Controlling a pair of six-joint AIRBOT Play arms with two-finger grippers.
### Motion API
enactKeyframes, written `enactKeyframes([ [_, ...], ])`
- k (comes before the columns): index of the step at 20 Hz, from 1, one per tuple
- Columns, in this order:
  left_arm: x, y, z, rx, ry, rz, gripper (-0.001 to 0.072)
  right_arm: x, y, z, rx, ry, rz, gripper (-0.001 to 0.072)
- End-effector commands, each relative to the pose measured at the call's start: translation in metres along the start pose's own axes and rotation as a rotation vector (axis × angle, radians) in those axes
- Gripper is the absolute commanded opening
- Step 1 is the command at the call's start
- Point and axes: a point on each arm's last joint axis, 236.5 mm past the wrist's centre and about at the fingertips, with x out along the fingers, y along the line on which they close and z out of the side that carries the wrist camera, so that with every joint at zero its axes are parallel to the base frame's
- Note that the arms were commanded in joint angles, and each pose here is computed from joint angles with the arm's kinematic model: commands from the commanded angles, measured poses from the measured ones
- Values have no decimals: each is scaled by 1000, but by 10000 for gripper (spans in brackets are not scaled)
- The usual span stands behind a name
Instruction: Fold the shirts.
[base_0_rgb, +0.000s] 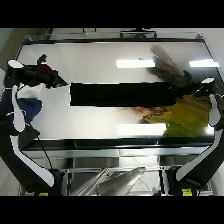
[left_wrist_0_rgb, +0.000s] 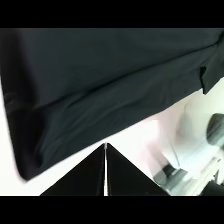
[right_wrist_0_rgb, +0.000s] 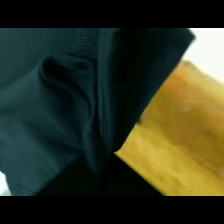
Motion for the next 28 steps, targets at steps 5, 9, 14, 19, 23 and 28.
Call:
enactKeyframes([
  [5, 119, -84, -5, 196, 54, -11, 1, -37, 28, 25, -72, -43, -80, 27],
  [9, 238, -131, -28, 263, 50, -7, 1, -90, 75, 35, -166, -80, -115, 27],
  [14, 327, -183, -36, 250, -119, -10, 1, -110, 154, 28, -237, -101, 51, 26],
  [19, 348, -178, -44, 222, -124, -1, 2, -110, 230, 14, -322, -90, 216, 27],
  [23, 309, -204, -44, 191, -8, -116, 3, -93, 266, 1, -341, -44, 236, 27],
  [28, 92, -252, -21, 312, 4, -301, 2, -26, 348, -13, -395, -29, 283, 28],
])
